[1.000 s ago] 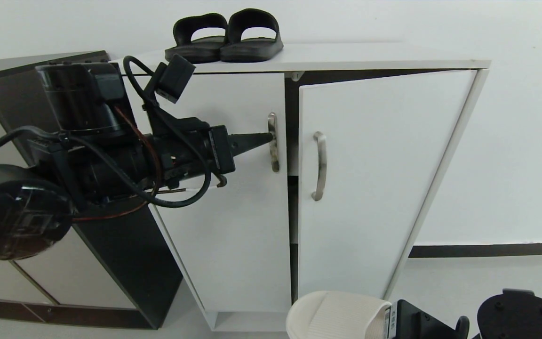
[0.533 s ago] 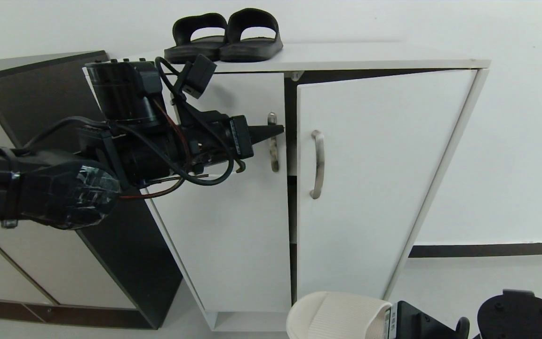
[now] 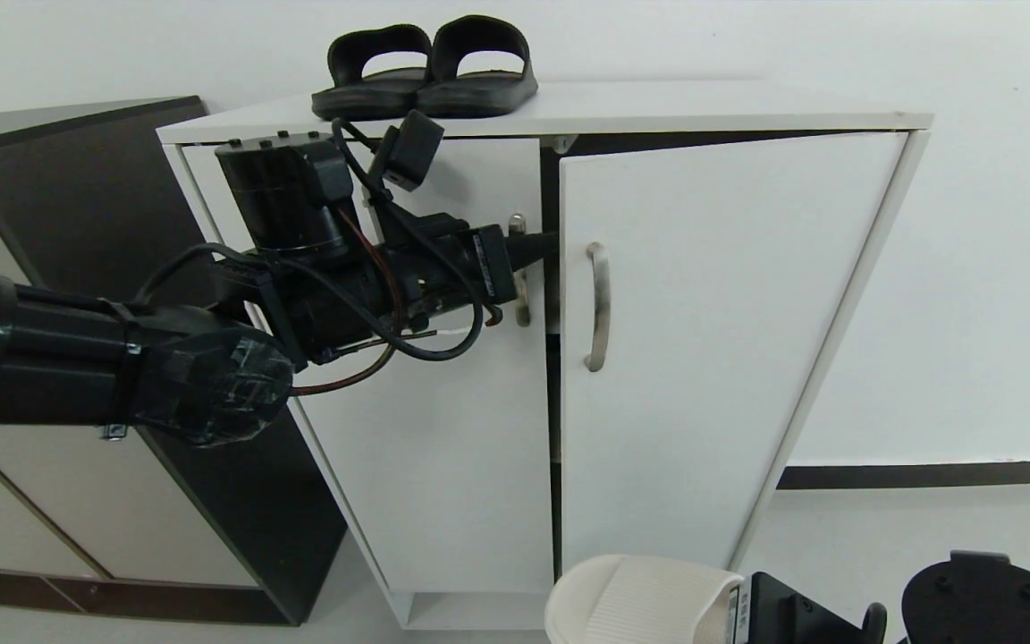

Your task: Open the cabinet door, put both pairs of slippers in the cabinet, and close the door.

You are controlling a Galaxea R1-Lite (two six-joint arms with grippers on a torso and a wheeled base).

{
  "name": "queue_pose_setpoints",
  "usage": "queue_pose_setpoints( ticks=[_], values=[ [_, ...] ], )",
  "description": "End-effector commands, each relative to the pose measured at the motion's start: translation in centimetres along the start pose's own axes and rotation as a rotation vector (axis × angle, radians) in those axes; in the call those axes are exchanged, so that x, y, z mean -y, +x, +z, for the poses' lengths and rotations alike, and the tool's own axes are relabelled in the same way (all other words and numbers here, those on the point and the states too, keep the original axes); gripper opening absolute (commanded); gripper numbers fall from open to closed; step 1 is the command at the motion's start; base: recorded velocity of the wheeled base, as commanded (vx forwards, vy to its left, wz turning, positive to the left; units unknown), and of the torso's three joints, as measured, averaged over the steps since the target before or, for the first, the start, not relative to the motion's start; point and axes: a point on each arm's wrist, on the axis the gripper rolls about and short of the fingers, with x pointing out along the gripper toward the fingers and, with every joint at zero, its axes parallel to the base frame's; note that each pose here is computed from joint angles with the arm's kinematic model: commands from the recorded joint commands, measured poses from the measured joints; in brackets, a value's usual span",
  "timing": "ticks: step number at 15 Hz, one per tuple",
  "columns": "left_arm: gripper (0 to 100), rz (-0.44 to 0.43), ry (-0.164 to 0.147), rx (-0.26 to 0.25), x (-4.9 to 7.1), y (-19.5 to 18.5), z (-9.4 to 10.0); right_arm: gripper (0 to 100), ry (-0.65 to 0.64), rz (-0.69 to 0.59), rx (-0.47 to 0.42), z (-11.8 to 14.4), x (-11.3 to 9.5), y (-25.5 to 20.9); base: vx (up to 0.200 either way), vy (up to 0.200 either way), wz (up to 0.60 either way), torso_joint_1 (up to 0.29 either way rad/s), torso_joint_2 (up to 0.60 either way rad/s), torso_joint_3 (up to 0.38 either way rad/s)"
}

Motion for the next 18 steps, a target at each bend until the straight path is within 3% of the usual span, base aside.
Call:
queue_pose_setpoints(
  ticks=[1,12,15,18],
  values=[
    [0,-0.001,-0.01,-0.017,-0.2,0.5,-0.7,0,0.001,0.001,-0.009,-0.1,0.0,0.2,0.0,0.0,0.0,0.0,0.0,0.0],
    [0,0.0,-0.018,-0.031,0.0,0.6,-0.2,0,0.001,0.011,-0.041,-0.6,-0.2,0.7,-0.018,0.0,0.0,0.0,0.0,0.0],
    [0,0.007,-0.023,-0.033,1.5,1.4,-0.9,0,-0.003,0.027,-0.062,-1.1,-0.6,0.9,-0.2,0.0,0.0,0.006,0.0,0.005],
    [0,-0.055,-0.01,-0.094,5.2,2.5,-3.5,0,-0.045,0.098,-0.059,-1.6,-2.3,-0.2,-0.2,0.0,0.0,-0.001,0.01,0.004]
  ],
)
